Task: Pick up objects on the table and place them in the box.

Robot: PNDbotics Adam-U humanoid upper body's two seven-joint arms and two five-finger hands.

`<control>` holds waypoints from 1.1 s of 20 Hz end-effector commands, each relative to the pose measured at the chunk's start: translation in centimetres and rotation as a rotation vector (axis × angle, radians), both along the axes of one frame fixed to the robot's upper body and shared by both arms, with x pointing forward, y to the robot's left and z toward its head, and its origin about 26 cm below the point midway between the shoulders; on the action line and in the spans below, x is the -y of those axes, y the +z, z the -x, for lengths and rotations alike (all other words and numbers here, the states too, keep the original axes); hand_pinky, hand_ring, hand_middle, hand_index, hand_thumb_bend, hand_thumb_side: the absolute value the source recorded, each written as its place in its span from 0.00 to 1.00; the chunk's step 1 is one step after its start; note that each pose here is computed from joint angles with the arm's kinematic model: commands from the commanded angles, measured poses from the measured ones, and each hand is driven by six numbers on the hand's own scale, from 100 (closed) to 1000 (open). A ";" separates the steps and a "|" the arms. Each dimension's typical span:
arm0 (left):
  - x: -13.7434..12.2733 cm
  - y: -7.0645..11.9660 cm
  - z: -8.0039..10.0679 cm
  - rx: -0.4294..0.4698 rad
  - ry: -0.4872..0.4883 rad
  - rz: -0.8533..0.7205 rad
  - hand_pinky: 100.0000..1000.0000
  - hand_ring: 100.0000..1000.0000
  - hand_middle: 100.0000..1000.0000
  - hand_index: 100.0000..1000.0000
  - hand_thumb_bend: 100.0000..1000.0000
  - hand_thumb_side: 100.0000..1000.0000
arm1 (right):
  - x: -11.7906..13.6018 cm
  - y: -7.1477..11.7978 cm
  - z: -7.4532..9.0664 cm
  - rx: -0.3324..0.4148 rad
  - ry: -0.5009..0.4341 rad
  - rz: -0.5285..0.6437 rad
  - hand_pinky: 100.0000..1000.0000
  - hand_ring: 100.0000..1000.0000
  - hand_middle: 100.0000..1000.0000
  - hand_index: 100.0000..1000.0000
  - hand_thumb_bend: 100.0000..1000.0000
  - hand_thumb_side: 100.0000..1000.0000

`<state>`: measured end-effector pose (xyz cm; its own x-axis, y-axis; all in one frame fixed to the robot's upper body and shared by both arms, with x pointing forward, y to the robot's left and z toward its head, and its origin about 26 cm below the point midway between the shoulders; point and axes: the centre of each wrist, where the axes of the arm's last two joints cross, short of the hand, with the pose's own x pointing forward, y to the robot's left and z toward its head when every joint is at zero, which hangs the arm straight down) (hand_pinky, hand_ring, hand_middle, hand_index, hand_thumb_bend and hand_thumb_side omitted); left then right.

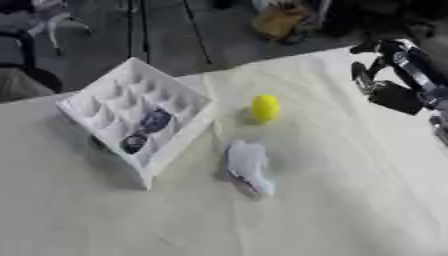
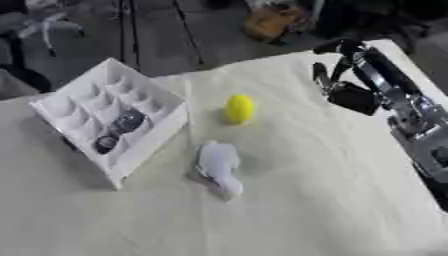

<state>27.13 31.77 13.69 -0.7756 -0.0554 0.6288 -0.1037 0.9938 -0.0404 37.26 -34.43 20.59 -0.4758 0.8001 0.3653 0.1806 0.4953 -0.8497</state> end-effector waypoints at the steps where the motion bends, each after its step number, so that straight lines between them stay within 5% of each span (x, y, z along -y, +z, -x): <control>1: -0.2 0.8 0.2 0.028 -0.004 -0.018 0.63 0.59 0.72 0.80 0.09 1.00 | 0.6 1.8 0.3 0.040 0.009 0.045 0.65 0.45 0.81 0.85 0.12 0.60; 6: -0.3 0.8 0.2 0.028 -0.005 -0.020 0.63 0.61 0.73 0.81 0.11 1.00 | 0.4 2.3 0.5 0.048 0.053 0.134 0.66 0.48 0.84 0.88 0.34 0.48; 9: -0.3 0.9 0.2 0.027 -0.010 -0.022 0.63 0.61 0.73 0.81 0.11 1.00 | 0.3 2.6 0.3 0.060 0.038 0.165 0.65 0.48 0.84 0.87 0.38 0.48; 22: -0.3 0.9 0.2 0.027 -0.012 -0.029 0.63 0.60 0.73 0.81 0.11 1.00 | 0.7 3.0 -0.3 -0.001 0.027 0.316 0.65 0.48 0.80 0.84 0.34 0.51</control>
